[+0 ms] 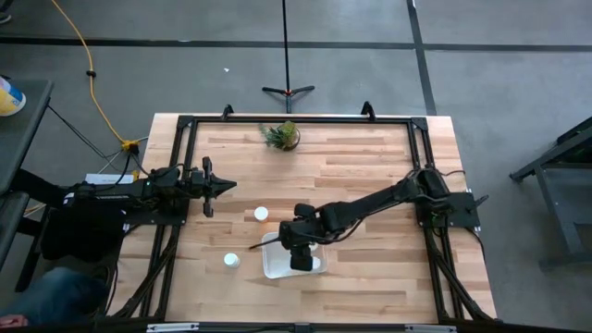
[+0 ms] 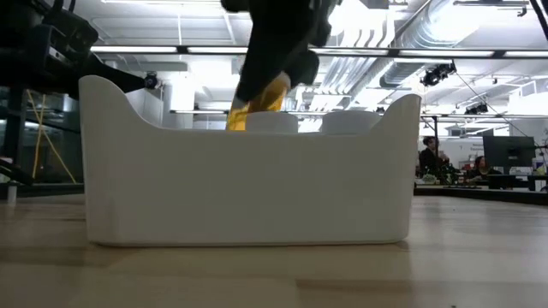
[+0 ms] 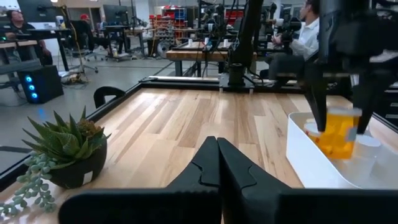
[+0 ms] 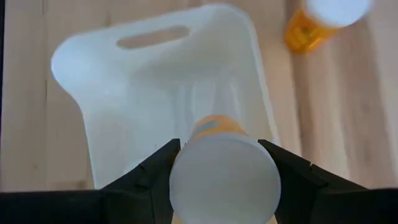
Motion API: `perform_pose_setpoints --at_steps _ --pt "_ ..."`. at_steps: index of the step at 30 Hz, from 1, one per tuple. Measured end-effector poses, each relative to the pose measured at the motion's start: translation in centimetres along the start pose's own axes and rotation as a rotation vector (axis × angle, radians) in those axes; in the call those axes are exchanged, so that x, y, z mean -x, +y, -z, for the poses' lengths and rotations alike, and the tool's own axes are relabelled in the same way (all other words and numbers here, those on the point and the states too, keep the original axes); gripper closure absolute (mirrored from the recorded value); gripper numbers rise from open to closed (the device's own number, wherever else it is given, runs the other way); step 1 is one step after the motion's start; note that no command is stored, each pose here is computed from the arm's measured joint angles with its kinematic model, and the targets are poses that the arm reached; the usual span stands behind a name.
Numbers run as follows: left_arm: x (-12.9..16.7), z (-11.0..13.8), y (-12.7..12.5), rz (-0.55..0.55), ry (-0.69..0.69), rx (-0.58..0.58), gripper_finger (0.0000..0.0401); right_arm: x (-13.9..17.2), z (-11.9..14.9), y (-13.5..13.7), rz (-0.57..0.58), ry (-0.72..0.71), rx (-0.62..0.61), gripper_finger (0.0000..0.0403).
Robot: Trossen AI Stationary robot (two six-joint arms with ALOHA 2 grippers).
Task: Pick and place pill bottles into a basket
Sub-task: Put the right orange pill bottle into the white bin
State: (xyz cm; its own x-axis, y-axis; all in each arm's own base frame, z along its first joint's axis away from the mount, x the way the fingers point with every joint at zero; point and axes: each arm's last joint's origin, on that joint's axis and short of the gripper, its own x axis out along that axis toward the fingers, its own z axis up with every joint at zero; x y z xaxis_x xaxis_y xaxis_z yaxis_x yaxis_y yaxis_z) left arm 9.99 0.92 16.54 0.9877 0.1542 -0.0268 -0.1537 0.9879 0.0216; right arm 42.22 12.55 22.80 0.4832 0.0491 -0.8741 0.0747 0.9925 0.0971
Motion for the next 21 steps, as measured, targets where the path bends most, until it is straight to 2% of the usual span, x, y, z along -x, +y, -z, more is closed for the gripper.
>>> perform_pose_setpoints --at_steps 8,21 --pt "0.0 0.0 0.0 0.000 0.000 -0.001 0.0373 -1.6 0.4 0.0 -0.028 0.053 0.017 0.0212" --pt "0.0 0.0 0.0 -0.003 0.000 -0.002 0.0373 -1.8 0.2 -0.9 -0.016 0.054 0.018 0.0212"
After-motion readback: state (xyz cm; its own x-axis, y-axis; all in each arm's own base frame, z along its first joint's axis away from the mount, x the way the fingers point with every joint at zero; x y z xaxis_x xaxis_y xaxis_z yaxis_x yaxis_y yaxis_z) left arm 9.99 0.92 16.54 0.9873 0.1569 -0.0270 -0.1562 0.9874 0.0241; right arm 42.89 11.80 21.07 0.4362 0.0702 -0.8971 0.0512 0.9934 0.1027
